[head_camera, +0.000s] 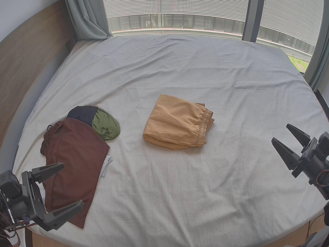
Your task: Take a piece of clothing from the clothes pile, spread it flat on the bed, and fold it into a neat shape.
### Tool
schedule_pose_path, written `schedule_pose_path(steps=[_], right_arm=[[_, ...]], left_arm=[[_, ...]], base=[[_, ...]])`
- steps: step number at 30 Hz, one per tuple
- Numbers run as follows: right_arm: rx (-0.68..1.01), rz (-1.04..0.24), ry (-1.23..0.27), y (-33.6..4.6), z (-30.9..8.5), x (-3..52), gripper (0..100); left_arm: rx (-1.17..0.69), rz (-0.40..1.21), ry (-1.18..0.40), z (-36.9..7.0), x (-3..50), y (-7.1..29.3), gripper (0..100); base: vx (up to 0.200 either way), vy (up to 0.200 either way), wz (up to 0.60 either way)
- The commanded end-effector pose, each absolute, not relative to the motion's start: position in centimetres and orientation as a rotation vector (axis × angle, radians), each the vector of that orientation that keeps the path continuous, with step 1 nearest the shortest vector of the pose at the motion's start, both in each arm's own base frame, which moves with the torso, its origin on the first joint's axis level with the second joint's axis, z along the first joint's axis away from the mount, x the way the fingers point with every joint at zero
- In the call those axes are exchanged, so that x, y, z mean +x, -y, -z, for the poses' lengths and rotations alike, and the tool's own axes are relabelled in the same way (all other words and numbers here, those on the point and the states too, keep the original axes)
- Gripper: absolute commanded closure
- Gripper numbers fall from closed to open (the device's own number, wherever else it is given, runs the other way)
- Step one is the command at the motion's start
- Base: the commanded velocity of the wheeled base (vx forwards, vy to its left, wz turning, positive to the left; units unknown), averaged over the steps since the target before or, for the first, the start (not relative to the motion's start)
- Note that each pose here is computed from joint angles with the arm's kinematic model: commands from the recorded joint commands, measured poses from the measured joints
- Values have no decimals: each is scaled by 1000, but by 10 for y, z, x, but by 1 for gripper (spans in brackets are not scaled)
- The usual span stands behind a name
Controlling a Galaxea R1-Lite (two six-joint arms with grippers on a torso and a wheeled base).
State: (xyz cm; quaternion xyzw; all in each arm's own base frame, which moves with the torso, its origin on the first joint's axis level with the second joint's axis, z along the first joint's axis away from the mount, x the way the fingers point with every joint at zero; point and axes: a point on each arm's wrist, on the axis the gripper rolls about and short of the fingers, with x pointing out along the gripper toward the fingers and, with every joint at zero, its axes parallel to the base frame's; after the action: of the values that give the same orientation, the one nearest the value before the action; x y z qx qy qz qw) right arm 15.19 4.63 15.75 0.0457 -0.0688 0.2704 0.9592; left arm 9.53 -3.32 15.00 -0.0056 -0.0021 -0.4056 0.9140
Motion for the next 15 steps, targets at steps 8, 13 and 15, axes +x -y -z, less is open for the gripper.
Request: schedule_pose_path(steps=[8, 13, 15], right_arm=[[76, -452, 231, -16, -167, 61, 0], [73, -411, 215, -9, -152, 23, 0], [69, -383, 208, -7, -143, 11, 0]], left_arm=[[-24, 686, 32, -142, 47, 16, 0], [-21, 737, 15, -133, 29, 16, 0], [-18, 758, 21, -129, 22, 16, 0]], base=[[0, 0, 0], [0, 0, 0], [0, 0, 0]])
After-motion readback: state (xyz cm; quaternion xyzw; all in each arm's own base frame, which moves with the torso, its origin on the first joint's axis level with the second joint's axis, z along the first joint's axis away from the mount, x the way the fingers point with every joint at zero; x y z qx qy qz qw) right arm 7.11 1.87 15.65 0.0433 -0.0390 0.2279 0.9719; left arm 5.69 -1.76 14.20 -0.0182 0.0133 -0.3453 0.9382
